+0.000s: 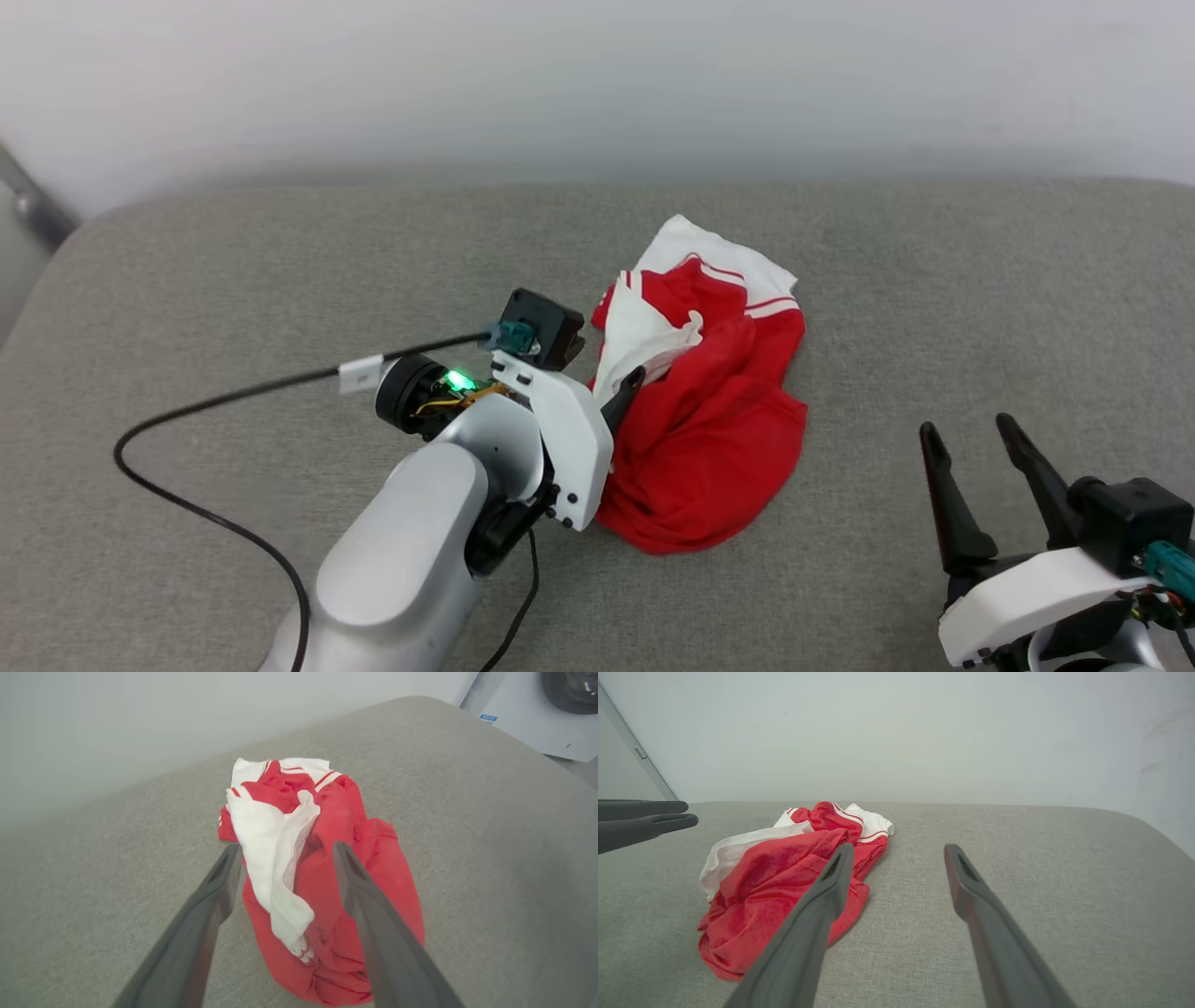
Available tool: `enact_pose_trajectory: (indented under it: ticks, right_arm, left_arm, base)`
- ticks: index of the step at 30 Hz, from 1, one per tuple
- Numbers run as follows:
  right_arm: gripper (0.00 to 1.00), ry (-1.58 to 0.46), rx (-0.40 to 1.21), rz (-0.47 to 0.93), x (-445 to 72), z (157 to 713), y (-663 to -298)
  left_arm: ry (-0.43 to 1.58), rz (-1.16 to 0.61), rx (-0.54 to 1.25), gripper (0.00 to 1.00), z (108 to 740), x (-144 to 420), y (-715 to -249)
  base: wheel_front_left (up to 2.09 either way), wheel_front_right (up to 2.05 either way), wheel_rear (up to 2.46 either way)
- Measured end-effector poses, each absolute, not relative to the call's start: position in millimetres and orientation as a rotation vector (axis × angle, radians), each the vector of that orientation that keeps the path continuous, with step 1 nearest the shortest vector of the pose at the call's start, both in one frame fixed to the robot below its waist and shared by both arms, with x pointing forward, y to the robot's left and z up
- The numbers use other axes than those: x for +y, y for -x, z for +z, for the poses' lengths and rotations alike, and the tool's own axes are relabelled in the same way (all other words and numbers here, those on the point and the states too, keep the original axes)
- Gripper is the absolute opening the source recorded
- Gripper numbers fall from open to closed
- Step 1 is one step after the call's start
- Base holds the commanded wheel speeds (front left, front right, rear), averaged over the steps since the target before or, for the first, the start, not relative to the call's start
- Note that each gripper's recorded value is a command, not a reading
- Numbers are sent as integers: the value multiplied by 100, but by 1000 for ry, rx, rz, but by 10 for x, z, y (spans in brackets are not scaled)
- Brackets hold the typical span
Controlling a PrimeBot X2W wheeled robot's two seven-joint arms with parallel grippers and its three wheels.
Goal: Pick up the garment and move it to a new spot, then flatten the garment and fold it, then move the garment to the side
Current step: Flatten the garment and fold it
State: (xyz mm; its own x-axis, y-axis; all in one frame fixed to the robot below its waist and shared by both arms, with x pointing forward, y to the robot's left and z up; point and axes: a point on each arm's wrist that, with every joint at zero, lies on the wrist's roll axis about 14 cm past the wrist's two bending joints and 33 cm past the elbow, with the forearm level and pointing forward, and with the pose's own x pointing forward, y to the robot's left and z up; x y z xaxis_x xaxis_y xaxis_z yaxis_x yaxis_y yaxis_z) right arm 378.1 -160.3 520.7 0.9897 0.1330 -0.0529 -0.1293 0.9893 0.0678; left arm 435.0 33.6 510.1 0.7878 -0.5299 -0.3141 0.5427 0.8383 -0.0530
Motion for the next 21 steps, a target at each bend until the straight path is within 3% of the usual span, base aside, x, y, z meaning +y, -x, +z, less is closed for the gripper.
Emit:
enact_pose_trajectory:
  ticks: [8,9,10,11,21]
  right_arm:
    - [100,-79,102,104,-1683,5015,-3811]
    - [100,-80,107,98,-1700,4995,-3809]
    - [100,-81,110,94,-1712,4978,-3808]
    - [100,-81,115,91,-1722,4961,-3809]
    - [100,-88,106,94,-1715,4948,-3891]
  left_arm:
    - [-113,-620,666,100,4420,291,-4399]
    - [-118,-624,695,96,4366,287,-4393]
    - [-121,-626,714,33,4332,286,-4397]
    - [-123,-629,719,0,4317,278,-4409]
    - [-92,-578,564,0,4616,438,-4668]
  base:
    - [0,0,0]
    - [0,0,0]
    - [0,0,0]
    - [0,0,0]
    - [0,0,0]
